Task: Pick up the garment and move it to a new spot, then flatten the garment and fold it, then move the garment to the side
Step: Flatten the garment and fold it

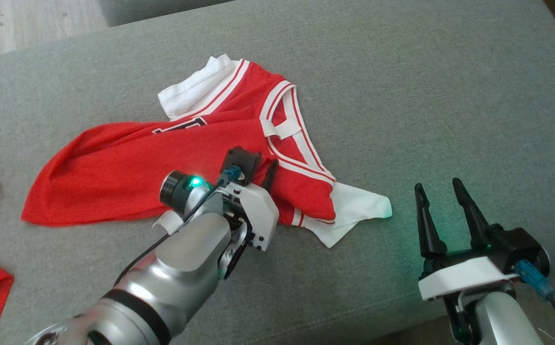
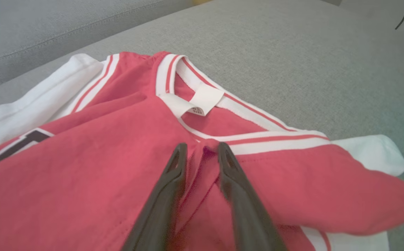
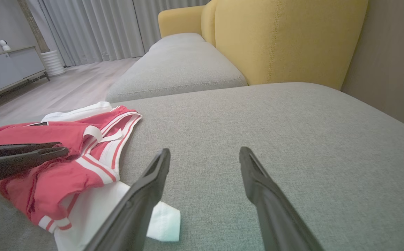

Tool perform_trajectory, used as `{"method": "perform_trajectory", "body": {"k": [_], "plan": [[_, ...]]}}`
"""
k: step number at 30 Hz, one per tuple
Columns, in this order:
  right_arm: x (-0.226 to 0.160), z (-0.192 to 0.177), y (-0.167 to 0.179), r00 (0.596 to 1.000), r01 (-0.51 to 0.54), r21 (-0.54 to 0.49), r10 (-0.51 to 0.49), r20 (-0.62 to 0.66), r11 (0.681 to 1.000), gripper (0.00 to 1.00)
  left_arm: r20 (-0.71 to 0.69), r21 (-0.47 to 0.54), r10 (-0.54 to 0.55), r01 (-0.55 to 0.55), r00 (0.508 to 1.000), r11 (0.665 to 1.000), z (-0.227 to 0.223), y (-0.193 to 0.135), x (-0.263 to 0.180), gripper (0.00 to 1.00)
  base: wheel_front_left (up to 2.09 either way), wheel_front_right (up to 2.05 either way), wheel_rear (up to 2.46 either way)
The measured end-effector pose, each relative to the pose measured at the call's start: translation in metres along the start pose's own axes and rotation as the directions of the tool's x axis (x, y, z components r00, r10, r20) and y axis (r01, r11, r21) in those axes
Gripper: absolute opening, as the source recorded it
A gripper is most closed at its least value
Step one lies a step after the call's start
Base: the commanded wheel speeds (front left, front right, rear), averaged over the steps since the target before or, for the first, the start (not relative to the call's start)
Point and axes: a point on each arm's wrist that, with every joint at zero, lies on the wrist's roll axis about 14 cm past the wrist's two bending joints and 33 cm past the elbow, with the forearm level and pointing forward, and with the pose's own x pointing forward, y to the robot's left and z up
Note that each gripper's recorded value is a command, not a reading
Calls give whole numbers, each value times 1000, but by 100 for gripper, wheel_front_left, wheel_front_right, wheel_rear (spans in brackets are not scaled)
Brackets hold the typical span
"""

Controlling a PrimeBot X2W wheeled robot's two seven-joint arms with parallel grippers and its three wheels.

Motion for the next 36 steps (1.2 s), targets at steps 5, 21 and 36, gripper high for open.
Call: {"method": "perform_trajectory", "body": {"k": [5, 21, 36], "plan": [[1, 1, 0, 1000, 1, 1, -1, 3, 1000, 100, 30, -44, 25, -23, 999, 999, 8, 5, -1, 45, 0, 0, 0], [2, 1, 2, 1000, -8, 8, 8, 4, 1000, 100, 28, -87, 38, -36, 999, 996, 7, 7, -9, 57, 0, 0, 0], [-6, -6, -10, 999, 33, 12, -33, -19, 999, 100, -13, -52, -5, 4, 1000, 999, -4, -4, 0, 49, 0, 0, 0]]}}
